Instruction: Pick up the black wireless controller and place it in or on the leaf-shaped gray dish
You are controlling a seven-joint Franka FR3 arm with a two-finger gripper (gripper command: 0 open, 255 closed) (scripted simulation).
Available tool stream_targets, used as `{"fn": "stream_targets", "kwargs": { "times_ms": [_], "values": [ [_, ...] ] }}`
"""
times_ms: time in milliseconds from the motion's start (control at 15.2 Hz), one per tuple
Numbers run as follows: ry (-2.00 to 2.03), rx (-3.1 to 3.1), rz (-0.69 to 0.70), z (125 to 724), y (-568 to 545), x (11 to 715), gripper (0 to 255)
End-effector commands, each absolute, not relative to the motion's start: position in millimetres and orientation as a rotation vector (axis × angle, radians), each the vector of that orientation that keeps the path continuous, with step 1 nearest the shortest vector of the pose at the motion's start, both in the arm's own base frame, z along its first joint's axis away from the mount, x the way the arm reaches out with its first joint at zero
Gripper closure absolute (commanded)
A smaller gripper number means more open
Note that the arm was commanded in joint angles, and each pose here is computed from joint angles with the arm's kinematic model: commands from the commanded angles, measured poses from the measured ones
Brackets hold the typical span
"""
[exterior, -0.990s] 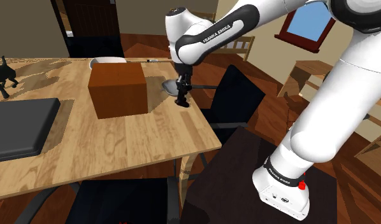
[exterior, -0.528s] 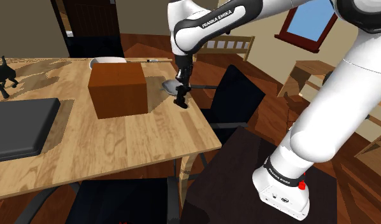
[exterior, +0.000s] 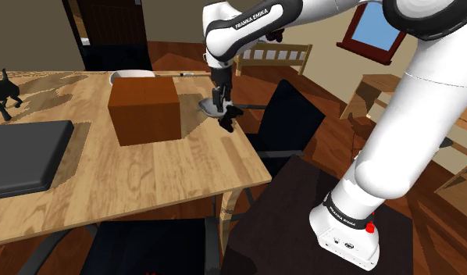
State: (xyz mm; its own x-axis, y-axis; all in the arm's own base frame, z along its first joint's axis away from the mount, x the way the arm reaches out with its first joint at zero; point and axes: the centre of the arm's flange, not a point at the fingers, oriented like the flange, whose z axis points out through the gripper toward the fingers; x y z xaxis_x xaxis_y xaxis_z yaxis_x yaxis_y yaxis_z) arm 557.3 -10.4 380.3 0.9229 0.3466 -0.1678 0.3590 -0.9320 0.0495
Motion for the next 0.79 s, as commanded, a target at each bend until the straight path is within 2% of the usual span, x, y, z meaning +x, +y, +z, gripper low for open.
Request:
{"fn": "stream_targets", "kwargs": {
  "times_ms": [0,264,726],
  "values": [
    [0.575,3.004,-0.247,368.9,-12.2,558.8,0],
    [0.575,3.004,-0.247,345.1,-14.6,555.3,0],
    [0.575,3.004,-0.247,345.1,-14.6,555.3,0]
  ]
}}
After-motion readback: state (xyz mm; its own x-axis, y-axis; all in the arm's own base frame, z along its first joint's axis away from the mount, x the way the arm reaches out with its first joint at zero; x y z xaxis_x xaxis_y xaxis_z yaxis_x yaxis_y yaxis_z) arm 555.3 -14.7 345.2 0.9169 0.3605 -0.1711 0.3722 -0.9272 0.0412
